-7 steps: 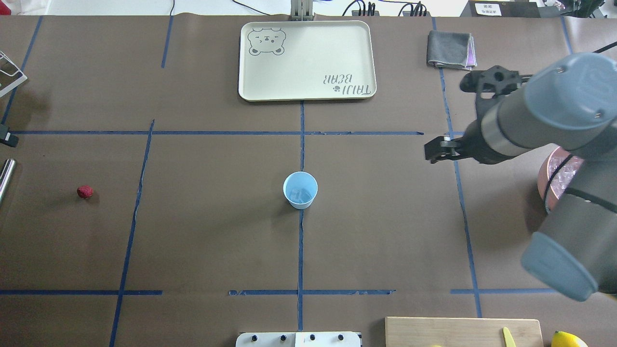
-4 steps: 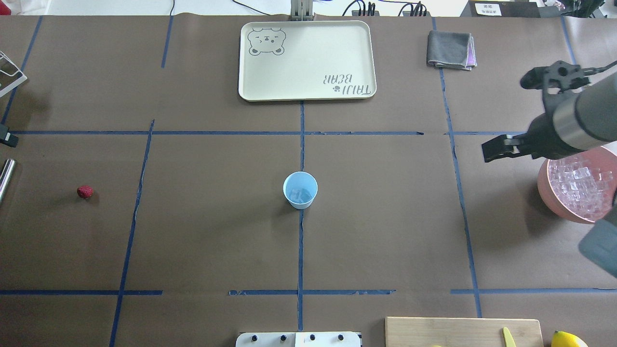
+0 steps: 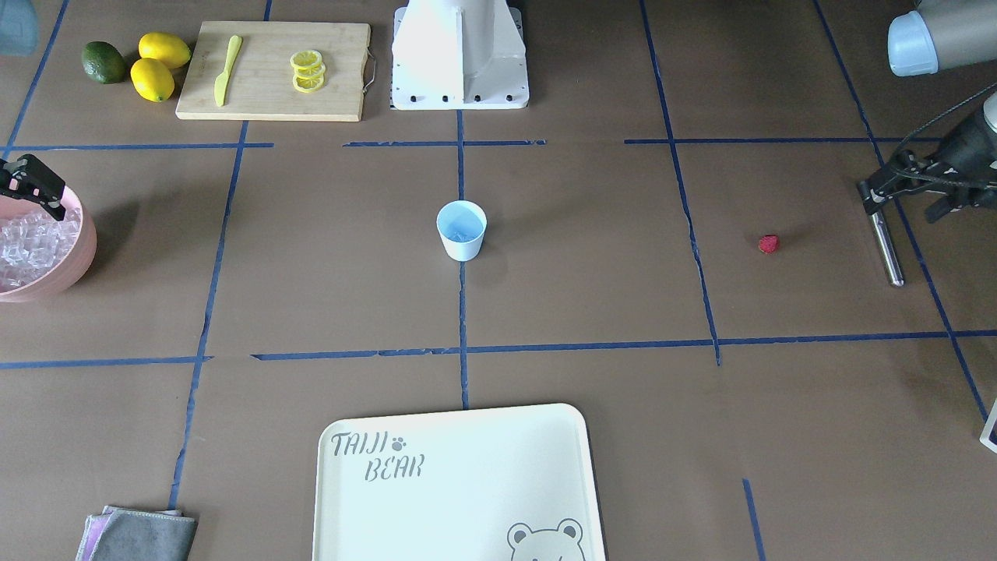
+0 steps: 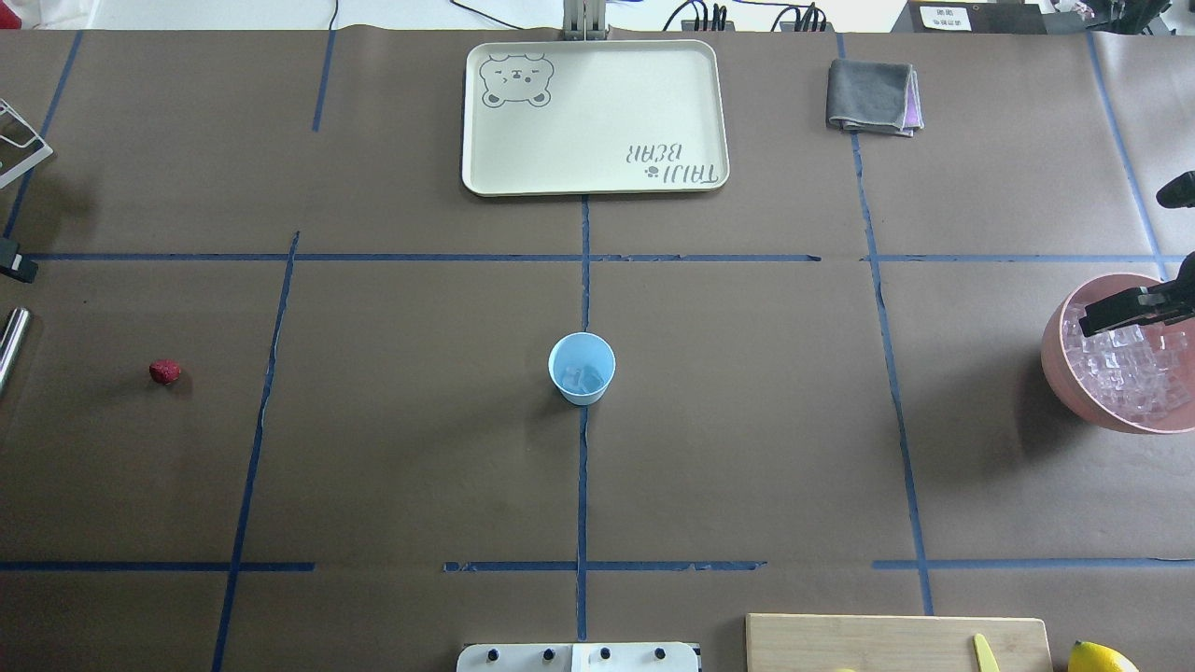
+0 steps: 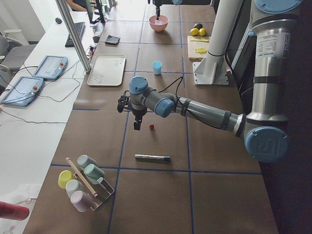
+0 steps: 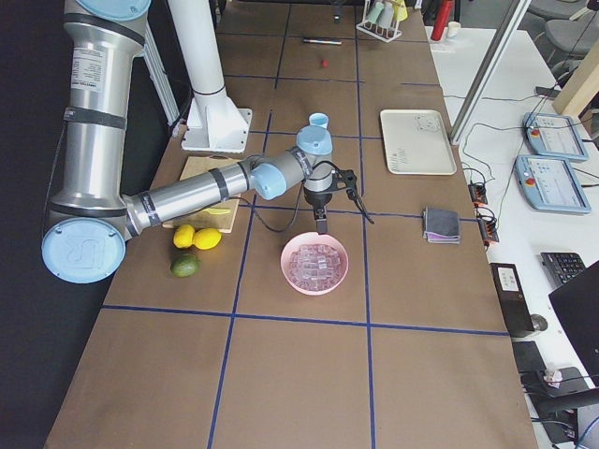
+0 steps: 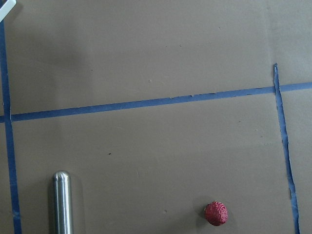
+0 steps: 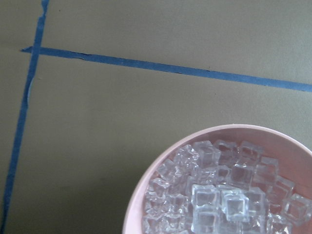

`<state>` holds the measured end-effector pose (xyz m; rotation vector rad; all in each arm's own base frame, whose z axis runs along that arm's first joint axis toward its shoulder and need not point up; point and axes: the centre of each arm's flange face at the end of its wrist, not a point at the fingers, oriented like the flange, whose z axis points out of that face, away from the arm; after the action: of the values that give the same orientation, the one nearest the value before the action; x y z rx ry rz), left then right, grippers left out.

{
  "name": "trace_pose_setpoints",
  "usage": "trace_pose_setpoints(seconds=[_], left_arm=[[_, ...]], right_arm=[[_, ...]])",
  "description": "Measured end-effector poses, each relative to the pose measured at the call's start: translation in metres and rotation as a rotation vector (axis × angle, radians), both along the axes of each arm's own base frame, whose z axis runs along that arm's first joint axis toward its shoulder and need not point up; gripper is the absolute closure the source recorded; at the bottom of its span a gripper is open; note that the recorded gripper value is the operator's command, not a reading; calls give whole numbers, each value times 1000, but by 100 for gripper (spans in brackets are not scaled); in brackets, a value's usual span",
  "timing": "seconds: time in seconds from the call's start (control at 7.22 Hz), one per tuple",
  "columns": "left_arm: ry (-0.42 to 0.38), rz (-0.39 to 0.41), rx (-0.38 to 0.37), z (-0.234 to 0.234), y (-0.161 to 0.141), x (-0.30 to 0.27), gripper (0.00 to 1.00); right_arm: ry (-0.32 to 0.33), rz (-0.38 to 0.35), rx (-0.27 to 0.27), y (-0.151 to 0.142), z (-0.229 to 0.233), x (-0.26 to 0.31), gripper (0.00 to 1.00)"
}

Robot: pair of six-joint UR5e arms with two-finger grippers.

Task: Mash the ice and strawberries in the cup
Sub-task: 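Move the right gripper back over the pink bowl, then lower the right gripper into the bowl and pinch a third ice cube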

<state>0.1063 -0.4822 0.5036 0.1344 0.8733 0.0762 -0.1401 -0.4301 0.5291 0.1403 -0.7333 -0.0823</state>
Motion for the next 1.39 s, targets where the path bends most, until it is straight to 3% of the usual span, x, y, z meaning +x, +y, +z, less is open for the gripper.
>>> trace_pose_setpoints(seconds=[0.28,0.69,1.39], left_arm=[[0,0,1,-1,0,0,0],[0,0,4,-2,-1,0,0],[0,-1,6,-2,-1,0,0]], right_arm=[[7,-6,-11,-4,37,-2,5],[17,-15,-34,-7,56,-4,25],[37,-37,-38,-9,74,-3,28]])
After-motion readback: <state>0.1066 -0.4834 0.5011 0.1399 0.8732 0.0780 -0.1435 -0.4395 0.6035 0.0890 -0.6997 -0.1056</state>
